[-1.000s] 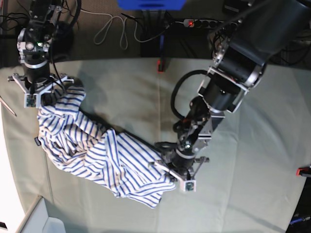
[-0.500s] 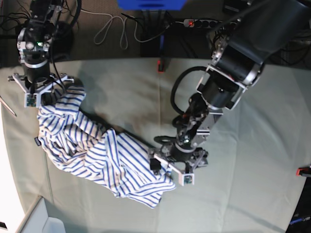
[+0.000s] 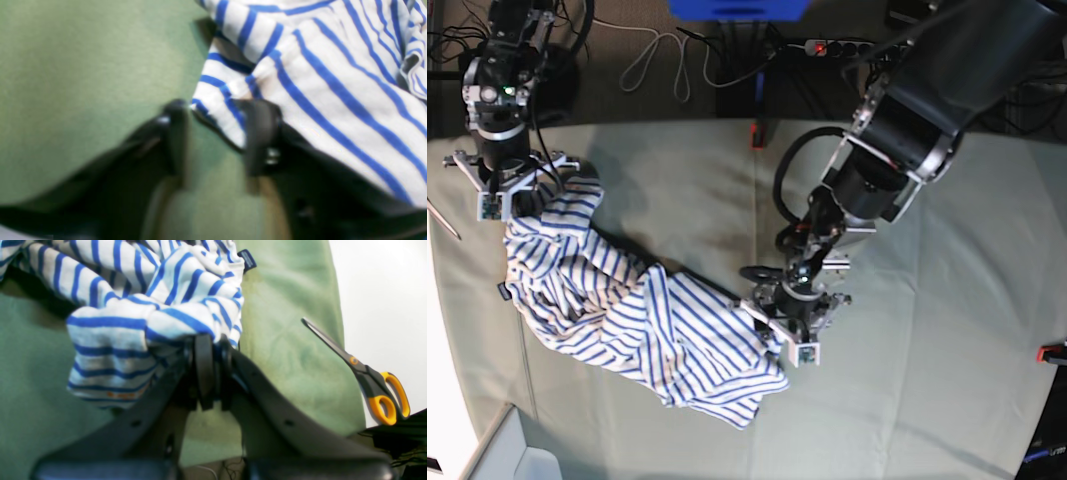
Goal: Layout the t-shirt on the table in an organized manner, then fold the t-shirt properly
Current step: 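Hold the shirt with both grippers and pull it apart to stretch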
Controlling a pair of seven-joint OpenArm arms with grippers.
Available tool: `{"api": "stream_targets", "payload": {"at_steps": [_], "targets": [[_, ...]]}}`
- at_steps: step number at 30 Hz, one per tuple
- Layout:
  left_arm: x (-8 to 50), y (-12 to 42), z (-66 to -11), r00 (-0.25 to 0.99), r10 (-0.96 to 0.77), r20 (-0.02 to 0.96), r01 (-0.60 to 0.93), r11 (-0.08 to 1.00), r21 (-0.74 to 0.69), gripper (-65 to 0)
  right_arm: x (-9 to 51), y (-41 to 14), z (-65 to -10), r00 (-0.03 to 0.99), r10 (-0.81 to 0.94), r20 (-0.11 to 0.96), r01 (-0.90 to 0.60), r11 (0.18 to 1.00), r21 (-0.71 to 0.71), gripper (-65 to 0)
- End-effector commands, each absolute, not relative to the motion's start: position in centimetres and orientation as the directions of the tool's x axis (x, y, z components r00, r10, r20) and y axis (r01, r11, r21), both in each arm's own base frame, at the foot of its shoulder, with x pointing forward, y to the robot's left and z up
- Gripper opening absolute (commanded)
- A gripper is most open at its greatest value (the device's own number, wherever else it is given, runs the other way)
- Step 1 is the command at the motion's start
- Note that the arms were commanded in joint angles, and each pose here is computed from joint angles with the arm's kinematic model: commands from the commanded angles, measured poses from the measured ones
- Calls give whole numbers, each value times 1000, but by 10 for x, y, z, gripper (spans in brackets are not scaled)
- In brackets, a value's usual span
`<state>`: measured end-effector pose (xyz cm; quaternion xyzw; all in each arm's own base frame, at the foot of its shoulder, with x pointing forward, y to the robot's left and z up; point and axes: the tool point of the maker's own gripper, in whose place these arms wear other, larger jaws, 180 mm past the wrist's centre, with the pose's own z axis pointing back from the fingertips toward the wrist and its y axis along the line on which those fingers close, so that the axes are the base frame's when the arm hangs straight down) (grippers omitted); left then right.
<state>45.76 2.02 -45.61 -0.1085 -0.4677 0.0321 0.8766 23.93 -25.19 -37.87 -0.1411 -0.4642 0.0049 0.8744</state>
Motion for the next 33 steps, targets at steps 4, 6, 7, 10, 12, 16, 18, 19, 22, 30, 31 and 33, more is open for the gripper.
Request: {"api": "stream_targets", "payload": {"at_steps": [4,6,7,10,12,16,18,19,22,30,31,33], "targets": [[479,12,-429,496,172,851,66,970,-234,-557,245,-254,-367,533,163,830,120,957,-265,-650],[479,13,-429,495,172,851,64,970,-233,-650,244,-254,-367,534,163,830,120,957,-265,-650],[479,13,-429,495,172,851,64,970,-233,-650,244,-254,-367,534,163,830,120,957,-265,-650],[481,15,-426,489,176,855,61,970,-235,-650,246,-254,-367,532,162,831,121,957,-263,-650],[486,14,-418,468,189,863,60,968,-244,-650,247,-254,-366,530,161,832,122,957,-263,-650],[499,33,-381,361,208,909,87,963,-255,-650,253,-255,-361,514,163,842,128,956,-263,-650],[503,38,-352,283,219,934,122,958,-261,-650,253,-256,-360,513,165,843,128,956,-265,-650],[503,43,-340,249,224,942,134,956,-262,-650,253,-255,-359,506,167,846,129,956,-265,-650],[502,61,-297,137,277,951,144,944,-296,-650,256,-254,-347,483,181,857,129,953,-274,-650],[501,92,-232,-33,297,954,163,944,-288,-650,266,-231,-304,372,184,910,139,958,-251,-650],[501,92,-230,-35,297,954,164,944,-288,-650,267,-229,-299,359,180,916,145,958,-246,-650],[508,93,-217,-60,301,952,166,943,-288,-650,267,-224,-293,343,167,924,156,960,-231,-650]]}}
